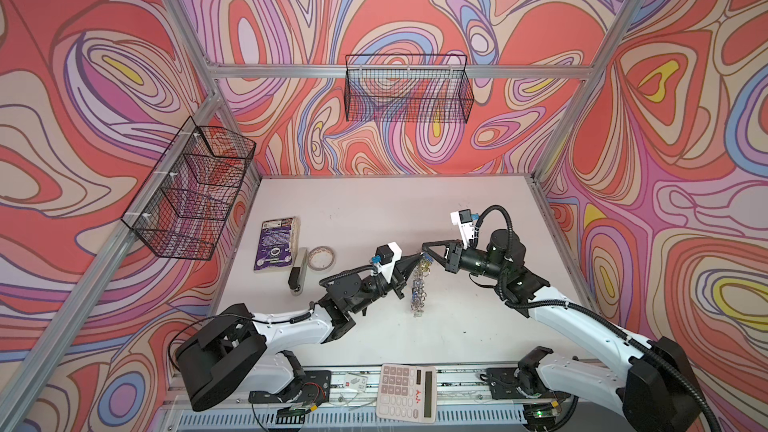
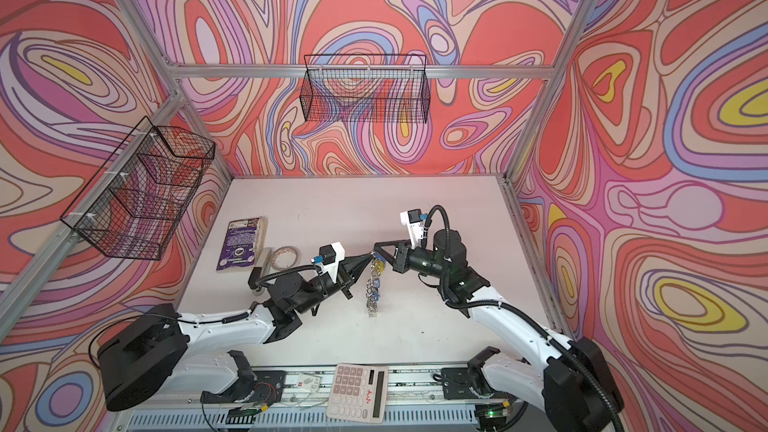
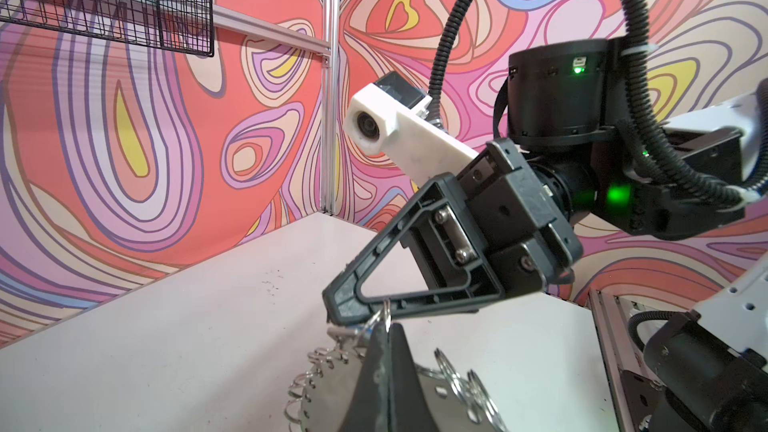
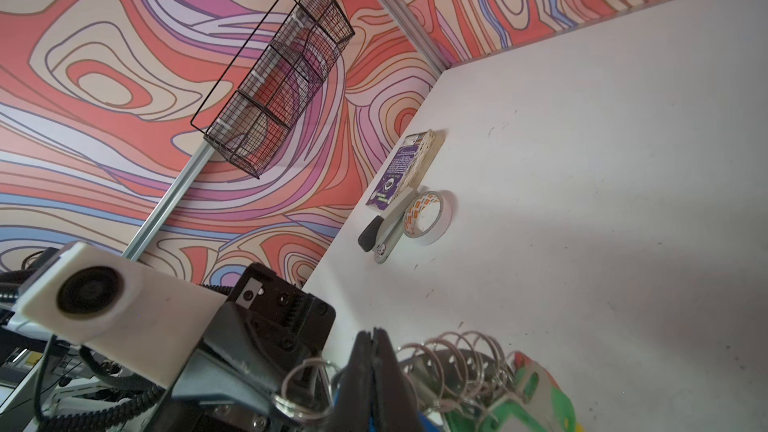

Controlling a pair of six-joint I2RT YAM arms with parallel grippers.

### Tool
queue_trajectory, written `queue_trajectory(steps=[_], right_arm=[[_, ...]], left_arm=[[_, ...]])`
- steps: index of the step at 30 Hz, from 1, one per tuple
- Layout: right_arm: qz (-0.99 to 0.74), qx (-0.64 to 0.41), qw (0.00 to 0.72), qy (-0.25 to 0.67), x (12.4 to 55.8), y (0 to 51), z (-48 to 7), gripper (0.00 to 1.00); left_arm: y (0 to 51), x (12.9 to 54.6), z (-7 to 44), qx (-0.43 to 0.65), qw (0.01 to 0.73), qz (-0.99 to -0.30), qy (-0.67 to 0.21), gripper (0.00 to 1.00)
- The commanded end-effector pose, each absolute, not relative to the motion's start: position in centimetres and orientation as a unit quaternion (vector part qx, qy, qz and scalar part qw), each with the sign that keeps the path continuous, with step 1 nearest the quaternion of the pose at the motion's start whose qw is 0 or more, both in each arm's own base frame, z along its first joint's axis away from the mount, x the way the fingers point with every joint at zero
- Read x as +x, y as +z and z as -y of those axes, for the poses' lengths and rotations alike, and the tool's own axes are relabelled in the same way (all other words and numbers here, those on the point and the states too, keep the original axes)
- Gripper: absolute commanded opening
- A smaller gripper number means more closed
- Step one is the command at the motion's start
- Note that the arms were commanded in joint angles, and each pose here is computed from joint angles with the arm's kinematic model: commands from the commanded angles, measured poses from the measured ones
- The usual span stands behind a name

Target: Put the keys on the keyring

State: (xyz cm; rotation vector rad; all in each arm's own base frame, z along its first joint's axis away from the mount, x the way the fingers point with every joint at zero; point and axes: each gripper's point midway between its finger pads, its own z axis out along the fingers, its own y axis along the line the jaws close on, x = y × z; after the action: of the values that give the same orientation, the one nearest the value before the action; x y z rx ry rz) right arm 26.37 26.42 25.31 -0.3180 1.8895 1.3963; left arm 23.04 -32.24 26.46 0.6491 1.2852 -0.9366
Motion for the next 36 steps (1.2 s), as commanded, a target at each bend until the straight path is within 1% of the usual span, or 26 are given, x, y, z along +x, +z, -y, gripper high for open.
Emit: queue_trajectory(steps=[1, 7, 11, 15, 21, 24, 27, 29, 31, 33, 34, 36], right_arm=[[-0.738, -0.129, 0.354, 0.559, 25.1, 24.1, -27.6, 0.02], [-0.735, -0.121, 0.355, 0.566, 24.0, 24.2, -28.9, 0.03], [-0.738, -0.118, 0.378, 0.547, 24.4, 24.4, -28.3, 0.09], [-0.742, -0.090, 0.398, 0.532, 25.9, 24.7, -25.6, 0.18], [-0.747, -0.094, 0.421, 0.506, 27.0, 25.9, -23.4, 0.25], [-0.742, -0.108, 0.430, 0.503, 27.0, 26.8, -23.0, 0.25], [-0.733, -0.131, 0.443, 0.500, 26.9, 27.4, -22.7, 0.20], [-0.725, -0.151, 0.444, 0.504, 26.6, 27.6, -22.8, 0.19], [-0.716, -0.169, 0.439, 0.515, 26.2, 27.7, -23.3, 0.20], [-0.706, -0.186, 0.432, 0.529, 25.8, 27.9, -23.7, 0.25], [-0.701, -0.191, 0.431, 0.535, 25.5, 28.0, -23.9, 0.26], [-0.689, -0.200, 0.430, 0.548, 25.1, 28.3, -24.1, 0.27]], left_arm=[[32.3, 22.7, 31.8, 0.262, 0.712, -0.490, -0.429, 0.00], [31.4, 23.4, 32.4, 0.260, 0.710, -0.503, -0.419, 0.00], [31.4, 23.5, 32.5, 0.256, 0.709, -0.505, -0.421, 0.00], [31.4, 23.5, 31.6, 0.243, 0.712, -0.509, -0.417, 0.00], [31.2, 23.2, 31.1, 0.230, 0.704, -0.517, -0.430, 0.00], [31.0, 23.3, 31.2, 0.226, 0.701, -0.520, -0.433, 0.00], [31.0, 23.8, 31.5, 0.220, 0.698, -0.525, -0.435, 0.00], [31.2, 24.0, 31.9, 0.220, 0.694, -0.524, -0.443, 0.00], [31.1, 24.2, 32.2, 0.220, 0.688, -0.525, -0.450, 0.00], [30.8, 24.3, 32.2, 0.219, 0.678, -0.529, -0.462, 0.00], [32.4, 24.5, 32.3, 0.214, 0.683, -0.515, -0.472, 0.00], [32.6, 24.3, 32.4, 0.217, 0.677, -0.512, -0.481, 0.00]])
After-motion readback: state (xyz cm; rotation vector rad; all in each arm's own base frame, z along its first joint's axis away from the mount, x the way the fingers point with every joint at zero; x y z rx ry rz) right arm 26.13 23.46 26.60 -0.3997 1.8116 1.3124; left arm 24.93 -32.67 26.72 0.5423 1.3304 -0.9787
